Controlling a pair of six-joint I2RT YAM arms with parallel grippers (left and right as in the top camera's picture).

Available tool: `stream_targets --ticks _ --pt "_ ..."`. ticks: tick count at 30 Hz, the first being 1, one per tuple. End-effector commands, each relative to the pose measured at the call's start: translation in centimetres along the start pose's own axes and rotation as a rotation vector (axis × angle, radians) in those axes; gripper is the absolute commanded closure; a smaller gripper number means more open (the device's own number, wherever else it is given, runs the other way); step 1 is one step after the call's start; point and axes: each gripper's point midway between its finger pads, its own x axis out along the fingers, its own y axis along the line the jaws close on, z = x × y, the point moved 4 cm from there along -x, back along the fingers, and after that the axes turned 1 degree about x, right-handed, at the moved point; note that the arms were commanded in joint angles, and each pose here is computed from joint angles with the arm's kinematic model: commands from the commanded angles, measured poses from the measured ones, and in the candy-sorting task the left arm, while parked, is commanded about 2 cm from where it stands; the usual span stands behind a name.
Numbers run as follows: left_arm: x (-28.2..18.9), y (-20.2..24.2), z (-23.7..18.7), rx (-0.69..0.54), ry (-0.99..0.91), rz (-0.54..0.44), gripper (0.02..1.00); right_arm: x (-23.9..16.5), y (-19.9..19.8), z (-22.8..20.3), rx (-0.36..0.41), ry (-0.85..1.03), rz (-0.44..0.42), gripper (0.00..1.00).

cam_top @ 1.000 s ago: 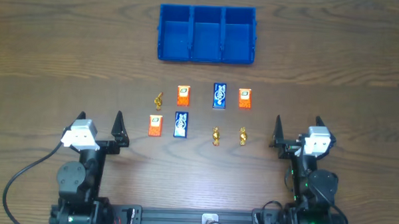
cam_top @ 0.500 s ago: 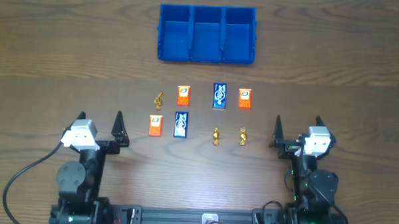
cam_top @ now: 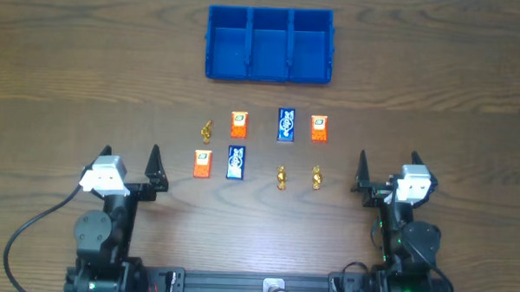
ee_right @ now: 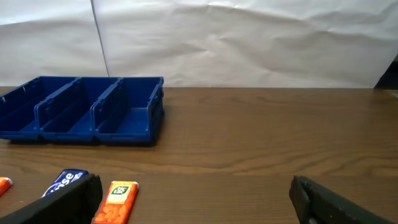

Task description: Sort Candies Into Trays

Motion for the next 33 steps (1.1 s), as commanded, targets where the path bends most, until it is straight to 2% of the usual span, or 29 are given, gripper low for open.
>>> stream_targets --ticks 1,6,7,10,15,20,25,33 --pt "0.1 0.4 -1.2 0.003 0.039 0.023 0.020 -0.1 0.0 0.0 -0.015 0.001 0.006 0.003" --pt "-0.6 -1.0 0.4 -0.047 0.098 -0.040 0.018 -0.1 0.0 0.0 -0.015 0.001 0.006 0.003" --pt "-0.9 -2.1 1.9 -0.047 0.155 -0.089 0.018 -0.1 0.0 0.0 -0.015 0.001 0.006 0.003" --pt "-1.1 -3.9 4.1 -0.051 0.315 -0.147 0.018 -0.1 0.0 0.0 -0.015 0.001 0.006 0.003" --pt "0.4 -5.8 4.9 -0.077 0.655 -0.137 0.018 -0.1 0.0 0.0 -0.015 0.001 0.006 0.003" --pt "2.8 -7.2 1.5 -0.062 0.907 -0.074 0.018 -0.1 0.0 0.0 -0.015 0.001 0.006 0.003" --pt "4.1 -7.7 -4.1 -0.022 1.110 0.065 0.018 -0.1 0.0 0.0 -0.015 0.001 0.006 0.003" --pt "5.5 -8.8 -9.8 0.045 1.237 0.129 0.018 -0.1 0.0 0.0 -0.015 0.001 0.006 0.003"
